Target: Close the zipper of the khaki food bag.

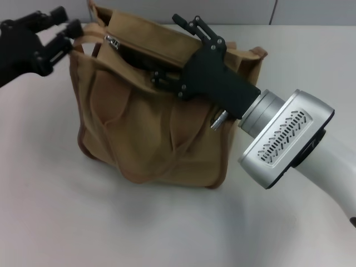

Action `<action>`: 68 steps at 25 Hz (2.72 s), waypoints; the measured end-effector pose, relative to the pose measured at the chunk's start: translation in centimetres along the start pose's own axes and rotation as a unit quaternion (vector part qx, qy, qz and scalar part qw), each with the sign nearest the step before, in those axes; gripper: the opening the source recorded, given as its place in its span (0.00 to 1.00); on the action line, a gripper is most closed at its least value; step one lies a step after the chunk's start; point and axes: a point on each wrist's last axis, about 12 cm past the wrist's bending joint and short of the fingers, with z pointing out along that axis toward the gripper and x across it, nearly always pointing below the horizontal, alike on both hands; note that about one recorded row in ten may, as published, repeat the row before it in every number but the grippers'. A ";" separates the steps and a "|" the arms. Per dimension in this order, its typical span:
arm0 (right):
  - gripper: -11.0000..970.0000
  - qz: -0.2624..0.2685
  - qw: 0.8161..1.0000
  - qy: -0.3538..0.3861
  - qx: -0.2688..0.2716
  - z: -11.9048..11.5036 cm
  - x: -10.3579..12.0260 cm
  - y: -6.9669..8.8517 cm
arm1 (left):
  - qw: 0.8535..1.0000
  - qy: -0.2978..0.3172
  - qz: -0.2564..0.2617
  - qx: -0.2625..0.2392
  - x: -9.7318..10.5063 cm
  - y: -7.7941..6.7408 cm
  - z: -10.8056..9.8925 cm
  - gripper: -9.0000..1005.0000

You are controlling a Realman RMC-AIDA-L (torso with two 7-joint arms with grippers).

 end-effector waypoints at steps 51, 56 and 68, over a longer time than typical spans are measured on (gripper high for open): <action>0.85 0.007 1.000 0.001 0.011 -0.4 0.1 0.0 | 0.981 0.116 0.144 0.055 -2.1 -0.7 -0.8 0.40; 0.85 0.008 1.000 0.001 0.011 -0.5 0.1 0.0 | 0.980 0.122 0.147 0.057 -2.0 -0.6 -0.2 0.40; 0.85 0.012 1.000 0.001 0.011 -0.5 0.1 0.0 | 0.985 0.102 0.132 0.034 -1.7 -0.6 0.6 0.40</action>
